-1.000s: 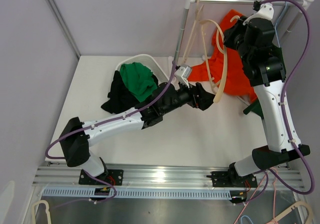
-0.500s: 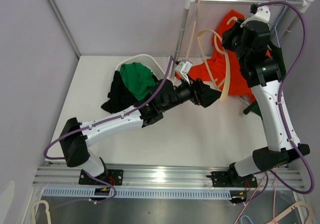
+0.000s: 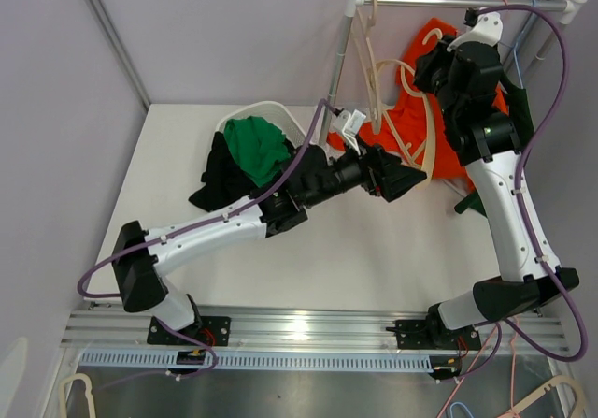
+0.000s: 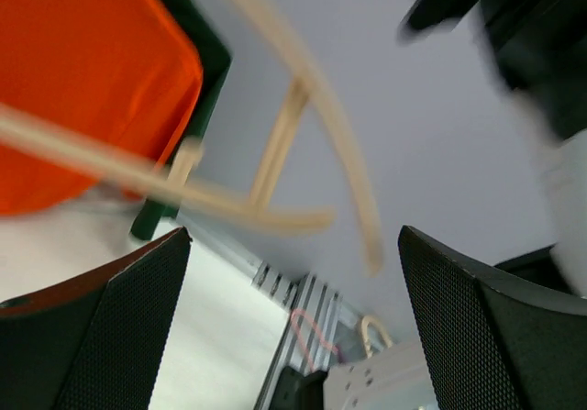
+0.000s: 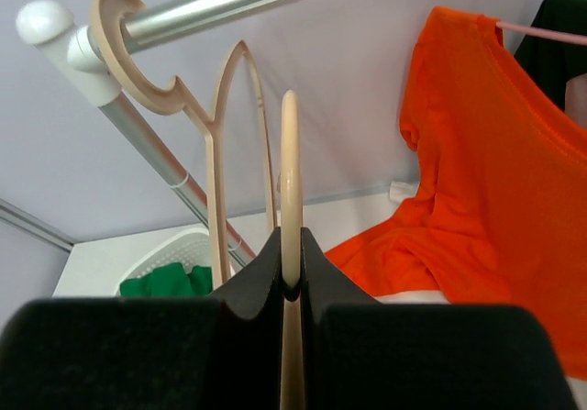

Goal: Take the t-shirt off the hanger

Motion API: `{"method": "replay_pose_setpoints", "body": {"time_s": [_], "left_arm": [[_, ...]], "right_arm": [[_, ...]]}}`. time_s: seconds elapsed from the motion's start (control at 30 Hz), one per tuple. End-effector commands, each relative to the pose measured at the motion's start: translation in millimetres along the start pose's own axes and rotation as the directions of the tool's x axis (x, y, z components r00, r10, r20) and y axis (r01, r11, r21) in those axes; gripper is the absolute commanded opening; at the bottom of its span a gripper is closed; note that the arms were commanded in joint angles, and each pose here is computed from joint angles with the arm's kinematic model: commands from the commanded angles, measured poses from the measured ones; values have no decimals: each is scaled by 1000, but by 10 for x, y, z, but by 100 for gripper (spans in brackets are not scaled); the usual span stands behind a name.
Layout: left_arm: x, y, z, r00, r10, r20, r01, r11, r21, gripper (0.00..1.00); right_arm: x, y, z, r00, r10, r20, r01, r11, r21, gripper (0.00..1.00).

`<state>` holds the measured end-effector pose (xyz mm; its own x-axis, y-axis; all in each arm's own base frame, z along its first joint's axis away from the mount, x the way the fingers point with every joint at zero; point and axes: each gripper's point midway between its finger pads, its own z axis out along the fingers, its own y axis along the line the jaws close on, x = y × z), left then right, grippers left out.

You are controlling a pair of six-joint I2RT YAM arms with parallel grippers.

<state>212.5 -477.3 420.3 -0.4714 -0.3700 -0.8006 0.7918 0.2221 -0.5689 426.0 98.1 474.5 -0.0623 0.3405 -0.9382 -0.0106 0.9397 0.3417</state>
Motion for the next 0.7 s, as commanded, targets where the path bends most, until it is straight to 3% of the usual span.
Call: {"method": "replay_pose_setpoints", "body": {"time_s": [0.0,0.17,0.43,0.67], "left_arm": [[300,105,-152,998,9,-67,-11,1000,-16,99],[681,323,-544,995,15,-103,-25,995,-92,100],[407,217,-1204,998,64,-19,-66,992,-105,99],[383,348,-1487,992,122,-11,-122,978,-171,99]], "right_arm": [[-481,119,-41,990,-2,142,9,999,-46,0],[-572,155,155,987,-50,155,61,996,-62,0],[-505,192,558,977,-146,157,162,982,-94,0],[-522,287,837,969,-162,189,187,975,-123,0]]}}
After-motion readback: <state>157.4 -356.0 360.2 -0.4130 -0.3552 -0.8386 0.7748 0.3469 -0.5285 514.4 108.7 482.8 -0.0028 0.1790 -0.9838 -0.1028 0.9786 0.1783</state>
